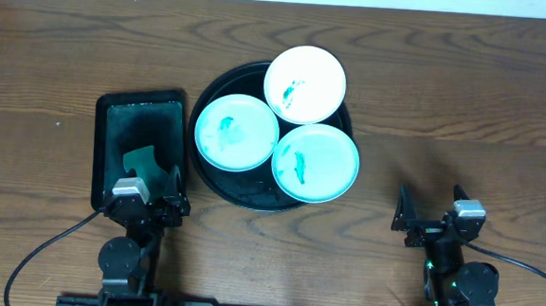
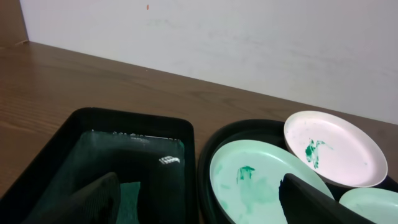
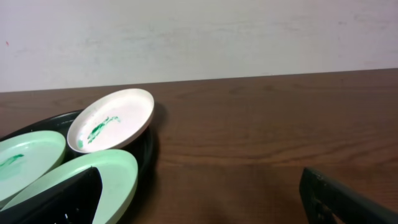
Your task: Clean dirty plates on tray and stack at the side
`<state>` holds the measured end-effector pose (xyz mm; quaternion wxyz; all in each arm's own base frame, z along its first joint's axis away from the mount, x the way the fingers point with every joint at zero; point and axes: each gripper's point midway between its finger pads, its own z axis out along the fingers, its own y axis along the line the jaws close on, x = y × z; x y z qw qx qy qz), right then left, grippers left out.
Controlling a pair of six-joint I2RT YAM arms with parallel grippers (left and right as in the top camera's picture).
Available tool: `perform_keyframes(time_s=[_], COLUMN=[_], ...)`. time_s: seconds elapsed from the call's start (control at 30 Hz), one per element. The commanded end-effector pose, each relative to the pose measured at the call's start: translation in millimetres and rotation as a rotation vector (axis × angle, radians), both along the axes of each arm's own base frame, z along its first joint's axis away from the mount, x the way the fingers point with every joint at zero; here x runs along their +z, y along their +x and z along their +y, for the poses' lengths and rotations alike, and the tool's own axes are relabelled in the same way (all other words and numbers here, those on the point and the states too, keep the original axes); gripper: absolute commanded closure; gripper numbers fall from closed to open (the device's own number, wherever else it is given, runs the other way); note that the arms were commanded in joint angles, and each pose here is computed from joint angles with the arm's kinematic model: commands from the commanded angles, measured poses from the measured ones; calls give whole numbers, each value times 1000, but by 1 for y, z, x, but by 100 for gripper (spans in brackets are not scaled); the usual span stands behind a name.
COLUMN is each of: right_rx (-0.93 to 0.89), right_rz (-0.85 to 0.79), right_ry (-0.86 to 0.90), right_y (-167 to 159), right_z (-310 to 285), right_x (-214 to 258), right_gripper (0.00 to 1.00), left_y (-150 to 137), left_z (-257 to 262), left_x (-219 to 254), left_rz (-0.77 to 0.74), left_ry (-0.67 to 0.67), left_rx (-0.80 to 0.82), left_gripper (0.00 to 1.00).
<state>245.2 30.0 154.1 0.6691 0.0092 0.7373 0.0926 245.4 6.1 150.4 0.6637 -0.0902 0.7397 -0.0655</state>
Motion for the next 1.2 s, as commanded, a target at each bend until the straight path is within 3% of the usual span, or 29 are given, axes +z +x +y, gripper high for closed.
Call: perform_keyframes(time_s=[0.0,0.4,0.63,0.93,1.17], right_rx=[-2,7,26,347,429], right_rz=[6,6,35,63,59], right_ry=[0,3,222,299,290], right_y=[0,0,-1,-19,-28], right_z=[-1,0,7,59,71], right_x=[-2,-2,-1,8,32], right_gripper=[1,1,1,1,1], left_y=[-1,-1,-1,-2,2], left_z=[-1,-1,-1,-22,-25], left_x=[-16,-16,-16,-13,2], left_rz=[56,56,55,50,99], left_ry=[12,12,11,-6,-16], left_rx=[-7,-7,-7,-128,-144], left_gripper=[18,18,18,18,18])
